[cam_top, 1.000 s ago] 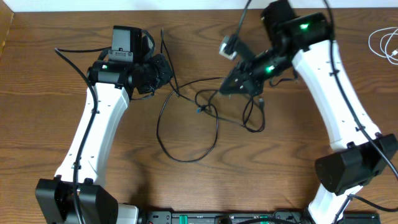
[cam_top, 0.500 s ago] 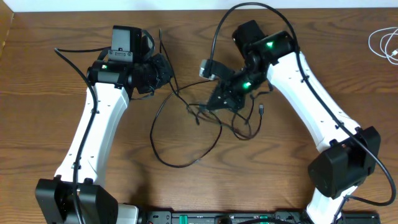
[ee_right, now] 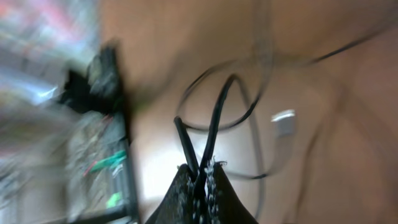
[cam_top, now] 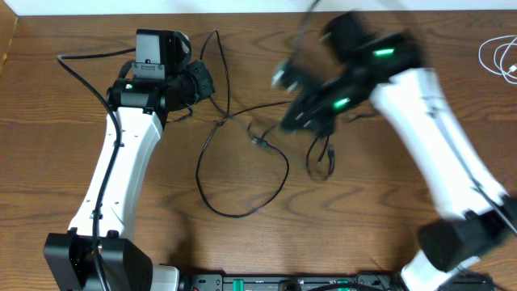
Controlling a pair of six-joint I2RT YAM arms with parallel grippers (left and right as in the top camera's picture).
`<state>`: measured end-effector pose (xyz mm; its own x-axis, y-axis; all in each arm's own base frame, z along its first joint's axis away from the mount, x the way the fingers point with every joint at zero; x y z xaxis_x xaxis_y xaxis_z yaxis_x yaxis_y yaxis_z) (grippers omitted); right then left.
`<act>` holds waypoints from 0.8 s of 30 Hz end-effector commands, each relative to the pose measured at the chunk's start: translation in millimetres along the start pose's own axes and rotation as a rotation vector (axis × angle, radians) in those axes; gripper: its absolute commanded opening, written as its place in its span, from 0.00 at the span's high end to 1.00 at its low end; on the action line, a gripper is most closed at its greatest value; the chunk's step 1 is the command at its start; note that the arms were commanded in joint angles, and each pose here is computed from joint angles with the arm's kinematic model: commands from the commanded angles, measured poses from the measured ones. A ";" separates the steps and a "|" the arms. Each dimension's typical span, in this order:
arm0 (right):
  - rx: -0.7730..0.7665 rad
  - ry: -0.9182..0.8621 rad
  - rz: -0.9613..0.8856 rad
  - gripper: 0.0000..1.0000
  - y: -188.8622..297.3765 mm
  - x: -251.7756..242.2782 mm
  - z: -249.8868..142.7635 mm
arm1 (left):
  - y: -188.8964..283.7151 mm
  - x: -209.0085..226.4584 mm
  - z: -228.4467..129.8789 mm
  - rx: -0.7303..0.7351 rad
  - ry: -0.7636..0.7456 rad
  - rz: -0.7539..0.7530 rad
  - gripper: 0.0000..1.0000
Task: Untangle cables
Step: 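Pull the grasped black cable up and right with the right gripper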
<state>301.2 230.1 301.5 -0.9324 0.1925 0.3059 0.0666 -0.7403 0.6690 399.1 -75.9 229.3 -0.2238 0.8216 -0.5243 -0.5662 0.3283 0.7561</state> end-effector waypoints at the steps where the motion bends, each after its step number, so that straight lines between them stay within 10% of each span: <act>1: -0.228 -0.025 -0.235 0.99 93.6 1.8 25.3 | -0.9 3.7 1.1 -0.002 -0.024 0.017 0.92; 15: -0.421 -0.435 -0.587 0.99 206.9 -69.9 -28.6 | -0.8 6.1 -2.6 0.015 -0.018 0.028 0.92; 24: -0.386 -0.630 -0.855 0.99 233.7 -121.4 -62.3 | -0.6 8.6 -6.6 0.033 -0.012 0.040 0.32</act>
<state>397.4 23.7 375.3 -0.4050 0.8787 0.2527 -0.6502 -0.4711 0.5960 391.7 -75.2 223.6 -0.2324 0.8330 -0.5021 -0.5324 0.3230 0.7824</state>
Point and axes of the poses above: each gripper's point midway between its finger pads, its own y axis back along the fingers, its own x axis along the line the jaws close on, z = x × y, the point moved 3 cm from there along y, back along the fingers, and after that the axes turned 6 degrees about y, right-handed, at the moved point
